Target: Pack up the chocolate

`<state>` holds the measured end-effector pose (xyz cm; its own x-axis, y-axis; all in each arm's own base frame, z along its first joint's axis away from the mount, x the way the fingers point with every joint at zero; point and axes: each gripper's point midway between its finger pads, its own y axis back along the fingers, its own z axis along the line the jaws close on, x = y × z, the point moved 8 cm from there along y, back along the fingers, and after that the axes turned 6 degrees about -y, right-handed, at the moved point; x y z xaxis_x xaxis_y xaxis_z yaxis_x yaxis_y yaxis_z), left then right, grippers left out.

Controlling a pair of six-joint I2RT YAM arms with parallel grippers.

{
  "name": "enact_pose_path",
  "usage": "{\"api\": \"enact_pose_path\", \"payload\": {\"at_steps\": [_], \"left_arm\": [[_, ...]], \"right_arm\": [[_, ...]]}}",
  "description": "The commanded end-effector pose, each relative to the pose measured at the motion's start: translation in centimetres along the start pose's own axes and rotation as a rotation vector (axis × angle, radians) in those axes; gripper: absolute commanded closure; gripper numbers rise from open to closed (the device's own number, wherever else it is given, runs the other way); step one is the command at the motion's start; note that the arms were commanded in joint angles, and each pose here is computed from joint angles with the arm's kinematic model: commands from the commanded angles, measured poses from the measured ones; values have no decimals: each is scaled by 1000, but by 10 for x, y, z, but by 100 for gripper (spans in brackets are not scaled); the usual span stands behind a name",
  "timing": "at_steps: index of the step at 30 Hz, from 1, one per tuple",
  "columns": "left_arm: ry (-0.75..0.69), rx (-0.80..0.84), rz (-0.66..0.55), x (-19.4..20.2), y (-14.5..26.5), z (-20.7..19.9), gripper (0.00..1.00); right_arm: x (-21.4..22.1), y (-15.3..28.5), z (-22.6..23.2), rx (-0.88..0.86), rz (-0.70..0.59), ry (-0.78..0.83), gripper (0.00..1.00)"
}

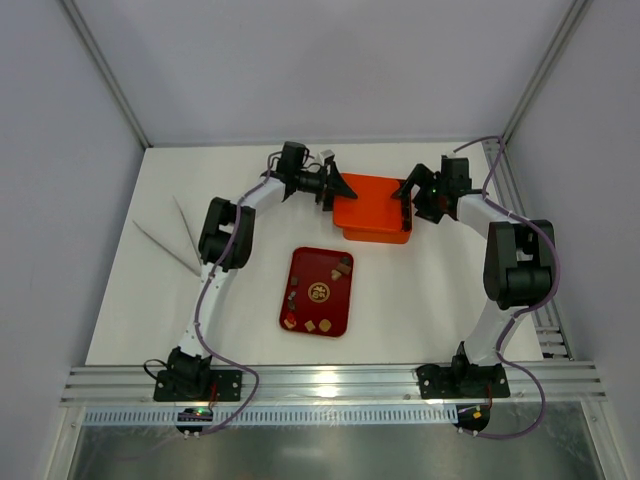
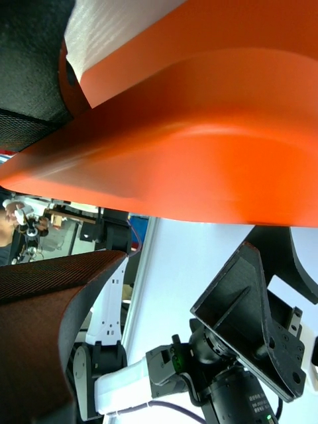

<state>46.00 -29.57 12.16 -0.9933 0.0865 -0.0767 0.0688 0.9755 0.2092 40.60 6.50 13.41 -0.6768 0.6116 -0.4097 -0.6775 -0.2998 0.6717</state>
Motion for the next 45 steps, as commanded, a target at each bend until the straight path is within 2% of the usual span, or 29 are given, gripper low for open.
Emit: {"api": "enact_pose_path", "payload": {"at_steps": [1,2,22,45], "left_arm": [[-14,-51,-1,2,11,-22,46],[-49,-65,-6,0,11,-23,46],[-69,-115,-30,3,37,-47,43],[-30,-217,-36,9,51,-42,42]], "right_arm": [[-7,-2,9,-42,-29,40,4],[-7,-2,9,-44,-29,40,3],[-4,-4,8,-57,-21,34,4],[6,-12,16,-126,37,47,4]]}}
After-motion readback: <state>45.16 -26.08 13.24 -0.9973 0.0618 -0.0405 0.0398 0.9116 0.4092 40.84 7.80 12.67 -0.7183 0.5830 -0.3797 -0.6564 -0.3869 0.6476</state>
